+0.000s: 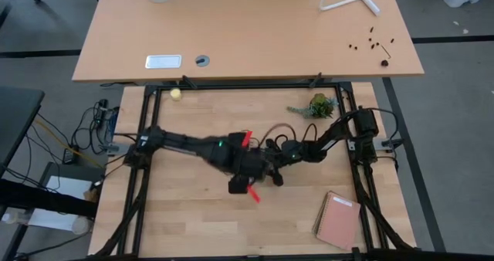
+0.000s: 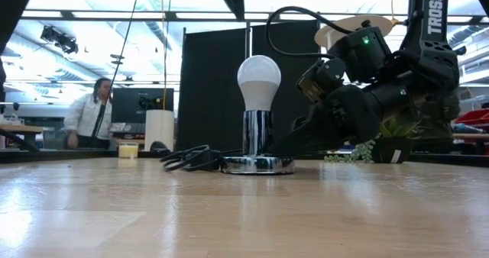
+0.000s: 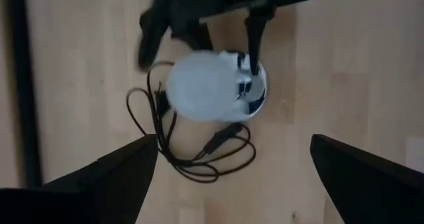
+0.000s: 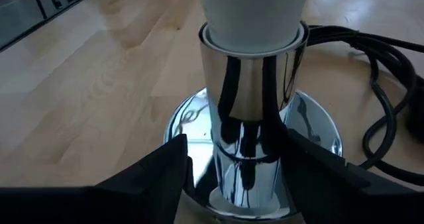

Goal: Screw lightbulb
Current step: Remove the white lightbulb from the metallic lamp

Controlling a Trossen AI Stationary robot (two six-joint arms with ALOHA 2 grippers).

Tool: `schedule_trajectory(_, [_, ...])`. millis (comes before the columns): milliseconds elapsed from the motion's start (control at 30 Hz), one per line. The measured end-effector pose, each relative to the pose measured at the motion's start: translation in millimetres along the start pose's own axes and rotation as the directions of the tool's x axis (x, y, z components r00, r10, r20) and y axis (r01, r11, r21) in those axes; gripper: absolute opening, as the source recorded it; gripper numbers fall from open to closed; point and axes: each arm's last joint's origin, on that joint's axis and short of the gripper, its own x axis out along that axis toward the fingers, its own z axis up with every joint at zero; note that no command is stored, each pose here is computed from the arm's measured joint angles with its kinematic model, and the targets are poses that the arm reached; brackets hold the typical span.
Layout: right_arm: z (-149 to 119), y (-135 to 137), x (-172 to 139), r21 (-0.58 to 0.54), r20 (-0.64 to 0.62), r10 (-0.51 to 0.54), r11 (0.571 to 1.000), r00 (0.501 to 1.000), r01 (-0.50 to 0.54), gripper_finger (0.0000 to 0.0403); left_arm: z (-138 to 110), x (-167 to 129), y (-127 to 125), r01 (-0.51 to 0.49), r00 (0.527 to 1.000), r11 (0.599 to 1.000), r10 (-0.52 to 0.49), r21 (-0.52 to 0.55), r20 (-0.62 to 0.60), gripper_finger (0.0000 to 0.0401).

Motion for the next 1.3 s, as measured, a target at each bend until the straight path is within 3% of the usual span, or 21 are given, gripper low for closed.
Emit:
schedule_trajectory(233, [1.9, -0.8, -2.0, -0.010, -0.014, 0.013, 1.000, 1.000, -0.013, 0.0303, -0.9, -12.7, -30.5, -0.126, 0.984, 0.992, 0.122, 0.021, 0.133, 0.0395])
schedule_trajectory(567, [12.1, 0.1, -11.8, -0.013, -0.068, -0.013, 1.000, 0.998, 0.012, 0.0373, 4.3, -23.9, -56.1, -0.093, 0.953, 0.994, 0.107, -0.065, 0.283, 0.0394])
schedule_trajectory(733, [24.0, 1.7, -23.9, -0.030, -0.102, -0.030, 0.999, 0.994, 0.027, 0.0378, 18.9, -31.5, -62.5, -0.092, 0.891, 0.993, 0.112, -0.067, 0.440, 0.0393])
schedule_trajectory(933, [24.8, 0.3, -42.4, -0.029, -0.095, -0.041, 0.999, 0.995, 0.038, 0.0378, 40.8, -36.8, -65.5, -0.099, 0.772, 0.994, 0.101, -0.038, 0.627, 0.0392])
schedule_trajectory(1067, [24.1, 0.4, -61.0, -0.007, -0.073, -0.050, 0.999, 0.996, 0.050, 0.0378, 49.0, -16.4, -68.1, -0.131, 0.734, 0.991, 0.107, -0.015, 0.671, 0.0392])
schedule_trajectory(1300, [24.4, 6.7, -82.2, -0.004, -0.042, -0.038, 0.999, 0.998, 0.038, 0.0378, 59.0, 33.3, -69.0, -0.042, 0.644, 0.999, 0.033, -0.008, 0.764, 0.0392])
